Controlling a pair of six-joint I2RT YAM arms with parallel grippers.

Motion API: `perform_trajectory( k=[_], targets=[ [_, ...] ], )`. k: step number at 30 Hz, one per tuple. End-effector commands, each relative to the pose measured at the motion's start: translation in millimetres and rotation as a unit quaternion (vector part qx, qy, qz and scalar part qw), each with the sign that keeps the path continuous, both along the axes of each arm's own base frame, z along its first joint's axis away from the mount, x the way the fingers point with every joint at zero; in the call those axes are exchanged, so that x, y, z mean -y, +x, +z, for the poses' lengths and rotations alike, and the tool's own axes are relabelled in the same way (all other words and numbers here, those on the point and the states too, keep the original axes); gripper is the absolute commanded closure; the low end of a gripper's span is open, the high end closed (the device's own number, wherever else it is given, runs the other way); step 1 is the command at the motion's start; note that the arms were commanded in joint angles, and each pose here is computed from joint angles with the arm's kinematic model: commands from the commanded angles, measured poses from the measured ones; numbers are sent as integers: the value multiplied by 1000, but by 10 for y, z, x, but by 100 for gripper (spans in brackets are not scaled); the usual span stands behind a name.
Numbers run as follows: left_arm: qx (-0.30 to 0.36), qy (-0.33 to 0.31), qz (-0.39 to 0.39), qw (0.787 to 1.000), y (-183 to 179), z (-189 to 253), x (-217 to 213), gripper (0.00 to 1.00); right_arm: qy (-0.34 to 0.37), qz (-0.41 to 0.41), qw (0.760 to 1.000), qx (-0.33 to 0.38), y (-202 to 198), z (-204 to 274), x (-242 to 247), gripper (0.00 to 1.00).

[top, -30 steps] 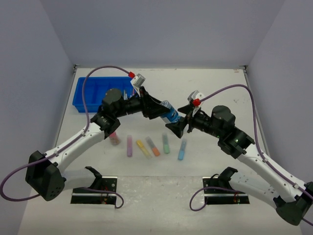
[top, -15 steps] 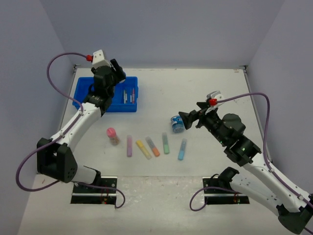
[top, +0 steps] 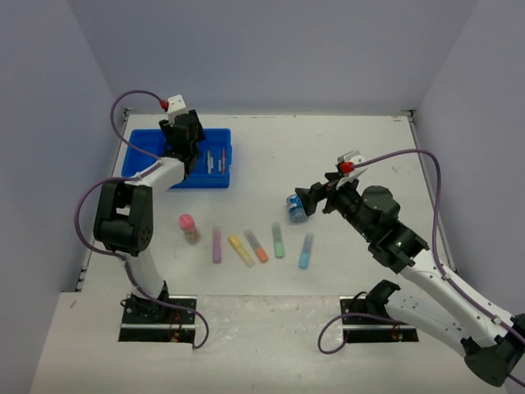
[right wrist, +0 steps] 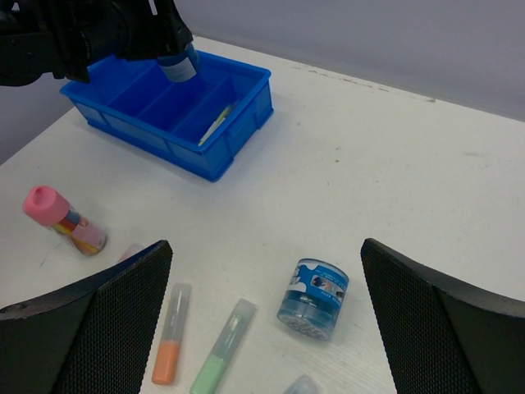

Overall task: Sort the stationery into containers
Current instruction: Place the stationery in the storage box.

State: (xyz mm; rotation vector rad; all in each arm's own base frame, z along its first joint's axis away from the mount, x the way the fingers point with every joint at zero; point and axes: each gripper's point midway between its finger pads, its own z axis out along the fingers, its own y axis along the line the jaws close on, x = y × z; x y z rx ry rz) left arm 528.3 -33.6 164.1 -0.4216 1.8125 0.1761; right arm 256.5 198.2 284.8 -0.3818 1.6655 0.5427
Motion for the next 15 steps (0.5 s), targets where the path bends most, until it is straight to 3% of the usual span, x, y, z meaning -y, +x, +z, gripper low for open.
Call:
perform_trajectory(
  k=[1, 12, 13, 14, 15],
  targets=[
    [90, -3, 8, 996, 259, 402, -55, 100, 17, 4, 1000, 11, 29, 85, -44, 1],
    [71, -15, -12, 997, 366, 168, 24, 98, 11, 11, 1000, 1, 54, 45, -97, 1],
    [67, -14, -12, 998, 369, 143, 21, 92, 10, 12, 1000, 0, 52, 42, -101, 1],
    [62, -12, -12, 998, 369, 122, 13, 78, 10, 14, 1000, -1, 50, 36, -107, 1],
    [61, -12, -11, 998, 365, 111, 8, 70, 10, 15, 1000, -1, 46, 36, -109, 1]
  ],
)
